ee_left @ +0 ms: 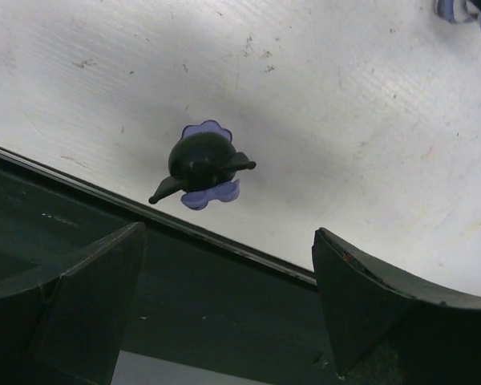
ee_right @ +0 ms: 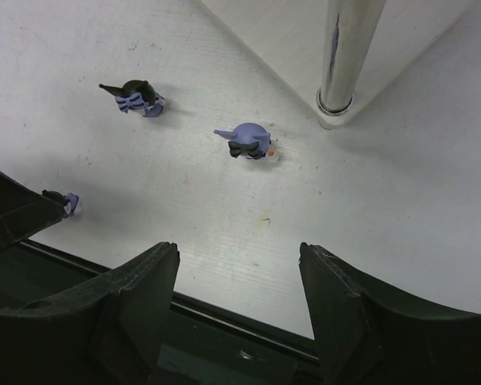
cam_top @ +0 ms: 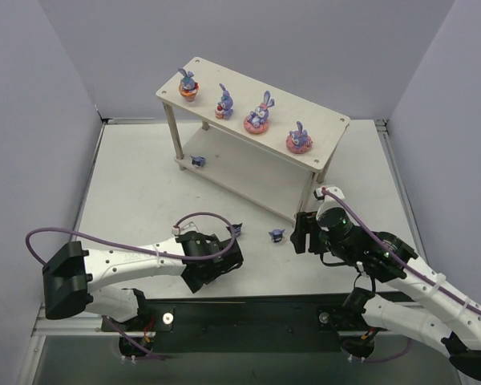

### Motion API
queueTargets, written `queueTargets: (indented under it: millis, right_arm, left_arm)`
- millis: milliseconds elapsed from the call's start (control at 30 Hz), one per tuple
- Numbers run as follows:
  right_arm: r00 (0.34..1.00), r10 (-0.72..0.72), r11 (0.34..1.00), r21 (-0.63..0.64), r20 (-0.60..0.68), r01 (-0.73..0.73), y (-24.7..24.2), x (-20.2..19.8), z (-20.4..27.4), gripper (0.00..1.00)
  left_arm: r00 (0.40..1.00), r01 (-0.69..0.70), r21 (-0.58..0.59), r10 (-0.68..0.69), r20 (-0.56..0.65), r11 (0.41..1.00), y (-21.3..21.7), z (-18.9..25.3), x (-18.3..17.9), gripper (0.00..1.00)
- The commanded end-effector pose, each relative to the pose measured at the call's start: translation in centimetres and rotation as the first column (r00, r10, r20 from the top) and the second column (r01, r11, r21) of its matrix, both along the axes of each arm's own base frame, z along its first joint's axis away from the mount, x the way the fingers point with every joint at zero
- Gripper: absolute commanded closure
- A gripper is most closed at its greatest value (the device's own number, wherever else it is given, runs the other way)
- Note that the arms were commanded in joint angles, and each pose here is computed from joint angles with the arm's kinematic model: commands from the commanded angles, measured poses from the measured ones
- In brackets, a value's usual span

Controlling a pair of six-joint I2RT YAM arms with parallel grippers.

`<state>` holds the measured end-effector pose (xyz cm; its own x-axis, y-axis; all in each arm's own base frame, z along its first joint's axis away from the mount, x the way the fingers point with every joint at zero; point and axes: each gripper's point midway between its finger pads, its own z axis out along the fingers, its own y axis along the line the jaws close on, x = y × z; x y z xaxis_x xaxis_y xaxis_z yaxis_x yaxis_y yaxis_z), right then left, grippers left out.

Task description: Place and organize the plastic toys onto the shelf

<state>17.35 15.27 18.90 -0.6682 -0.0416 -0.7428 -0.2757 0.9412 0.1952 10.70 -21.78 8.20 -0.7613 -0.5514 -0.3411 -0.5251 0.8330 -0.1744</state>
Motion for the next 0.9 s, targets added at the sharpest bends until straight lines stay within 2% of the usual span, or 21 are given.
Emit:
queueTargets:
  millis: [0,433,600,867]
  right_arm:
    - [1.0,0.002,1.0,-0.014,0.006,-0.002,-0.7,-0.2,-0.1,0.37]
    - [1.0,-0.005,1.0,-0.018,0.014,0.005,-1.3,-0.3,-0.4,0.37]
    - [1.0,-0.022,1.0,-0.015,0.02,0.022,-1.8,-0.4,-0.3,0.37]
    - [0.999,-0.041,0.999,-0.018,0.02,0.041,-2.4,-0.5,-0.5,0.37]
  left_arm:
    - [0.991,-0.13,-0.062,0.132,0.024,0.99,-0.9,-1.0,0.8,0.08]
    - [0.988,-0.142,0.013,0.141,0.066,0.99,1.0,-3.1,2.3,0.26]
    - [0.99,-0.127,0.006,0.126,0.059,0.992,1.5,-3.8,2.2,0.31]
    - [0.995,-0.089,0.012,0.088,0.052,0.996,1.2,-4.1,2.1,0.46]
